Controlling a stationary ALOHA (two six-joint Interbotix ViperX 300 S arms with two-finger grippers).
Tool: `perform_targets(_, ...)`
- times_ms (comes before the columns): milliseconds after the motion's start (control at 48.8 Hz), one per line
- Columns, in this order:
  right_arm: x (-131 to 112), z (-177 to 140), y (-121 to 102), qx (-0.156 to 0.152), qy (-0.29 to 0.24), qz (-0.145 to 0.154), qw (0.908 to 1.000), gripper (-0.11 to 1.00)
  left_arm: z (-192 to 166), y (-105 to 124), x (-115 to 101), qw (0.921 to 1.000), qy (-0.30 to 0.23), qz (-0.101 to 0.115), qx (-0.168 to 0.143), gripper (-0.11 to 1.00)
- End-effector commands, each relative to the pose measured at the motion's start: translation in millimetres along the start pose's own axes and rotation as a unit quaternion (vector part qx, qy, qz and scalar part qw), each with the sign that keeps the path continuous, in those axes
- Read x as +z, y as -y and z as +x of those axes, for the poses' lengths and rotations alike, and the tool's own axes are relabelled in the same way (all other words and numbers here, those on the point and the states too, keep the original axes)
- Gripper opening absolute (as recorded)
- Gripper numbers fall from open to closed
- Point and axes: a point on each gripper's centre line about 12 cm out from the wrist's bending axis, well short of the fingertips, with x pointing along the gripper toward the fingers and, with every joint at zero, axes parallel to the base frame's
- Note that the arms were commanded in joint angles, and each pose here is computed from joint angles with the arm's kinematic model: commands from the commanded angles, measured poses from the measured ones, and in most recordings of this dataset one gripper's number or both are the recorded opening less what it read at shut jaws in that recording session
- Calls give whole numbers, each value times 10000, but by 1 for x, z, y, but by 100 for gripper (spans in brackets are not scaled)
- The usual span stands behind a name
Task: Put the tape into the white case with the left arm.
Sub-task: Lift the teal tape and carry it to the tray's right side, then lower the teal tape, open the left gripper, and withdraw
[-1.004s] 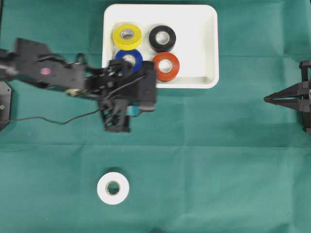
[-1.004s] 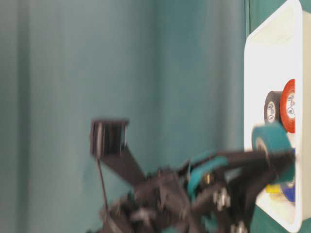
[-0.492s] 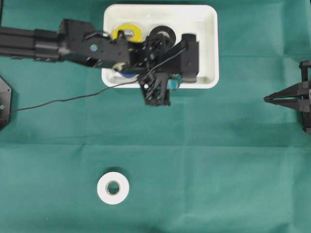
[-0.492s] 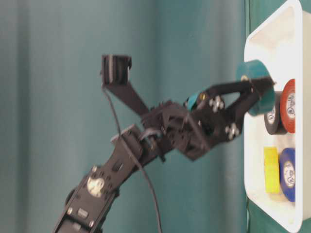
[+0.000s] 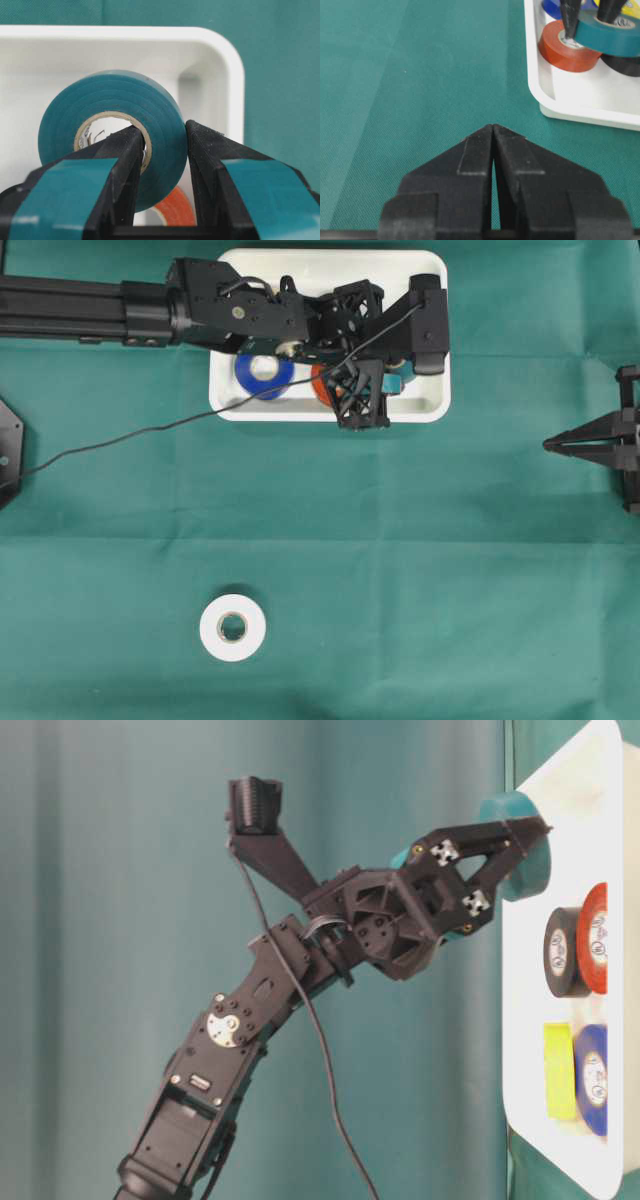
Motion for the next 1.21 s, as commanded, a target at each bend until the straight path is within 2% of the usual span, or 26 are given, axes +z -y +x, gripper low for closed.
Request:
perform_targets(0,5,1,0,2,69,8,10000,-9,-12,-3,18,9996,264,9,48,25)
perform_targets(348,5,1,0,-5,69,10,10000,-9,-11,-1,15,9998,220,13,30,26)
perform_targets(389,5,1,0,-5,77,10,10000,-9,-12,-1,15,9997,228,5,31,34)
perform_targets(533,5,1,0,-5,77,10,10000,-9,-16,0,14,9997,236,26,28,77)
perform_targets(594,5,1,0,-5,77,10,10000,-9,-19,0,13,9997,236,26,28,89)
perform_targets(881,5,1,0,-4,77,2,10000,-9,-35,3,5,9997,230,22,16,87)
perform_targets(1189,5,1,0,-5,69,10,10000,-9,-74,8,-17,9997,224,18,6,86)
